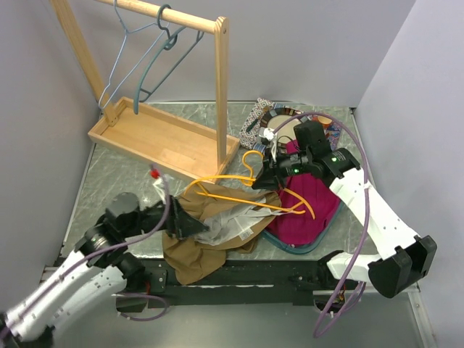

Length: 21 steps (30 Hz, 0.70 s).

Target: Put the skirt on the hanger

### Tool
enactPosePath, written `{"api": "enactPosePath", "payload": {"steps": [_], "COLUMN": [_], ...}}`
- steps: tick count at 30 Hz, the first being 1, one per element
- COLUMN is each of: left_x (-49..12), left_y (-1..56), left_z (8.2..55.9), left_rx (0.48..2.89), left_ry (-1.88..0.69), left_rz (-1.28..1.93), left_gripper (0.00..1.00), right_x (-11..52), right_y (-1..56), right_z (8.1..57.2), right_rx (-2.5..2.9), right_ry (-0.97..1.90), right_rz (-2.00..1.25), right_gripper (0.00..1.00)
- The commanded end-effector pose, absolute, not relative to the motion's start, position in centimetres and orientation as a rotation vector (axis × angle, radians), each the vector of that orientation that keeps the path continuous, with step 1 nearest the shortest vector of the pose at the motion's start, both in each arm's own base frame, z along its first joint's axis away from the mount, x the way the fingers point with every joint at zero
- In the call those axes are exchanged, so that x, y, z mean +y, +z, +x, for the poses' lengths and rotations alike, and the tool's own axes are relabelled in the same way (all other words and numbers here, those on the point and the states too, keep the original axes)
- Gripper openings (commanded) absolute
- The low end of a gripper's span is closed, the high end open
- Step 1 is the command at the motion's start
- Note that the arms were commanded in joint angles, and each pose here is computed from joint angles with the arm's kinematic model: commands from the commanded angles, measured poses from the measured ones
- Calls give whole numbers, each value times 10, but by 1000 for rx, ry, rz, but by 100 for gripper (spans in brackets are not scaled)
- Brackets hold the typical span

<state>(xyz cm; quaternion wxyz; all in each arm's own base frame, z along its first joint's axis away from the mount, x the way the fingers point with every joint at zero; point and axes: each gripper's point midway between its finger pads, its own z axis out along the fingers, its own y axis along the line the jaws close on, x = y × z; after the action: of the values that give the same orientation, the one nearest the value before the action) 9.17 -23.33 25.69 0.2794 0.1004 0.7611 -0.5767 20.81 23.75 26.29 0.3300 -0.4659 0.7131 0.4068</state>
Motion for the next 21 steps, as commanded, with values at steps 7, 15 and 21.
{"api": "enactPosePath", "payload": {"steps": [7,15,21], "left_x": [-301,-287,-268], "left_y": [241,187,166], "left_z": [68,94,104], "left_rx": [2266,2311,2285], "left_ry": [-1042,-713,-634], "left_rz": [157,-273,-480], "left_gripper": [65,47,46], "right_x": [234,233,231], "right_y": [280,281,281], "right_z": [218,213,210], "right_rx": [1811,1789,1772], "right_ry": [1012,1012,1002], "right_rz": [-1189,-1192,-1190], "right_gripper": [0,0,0]}}
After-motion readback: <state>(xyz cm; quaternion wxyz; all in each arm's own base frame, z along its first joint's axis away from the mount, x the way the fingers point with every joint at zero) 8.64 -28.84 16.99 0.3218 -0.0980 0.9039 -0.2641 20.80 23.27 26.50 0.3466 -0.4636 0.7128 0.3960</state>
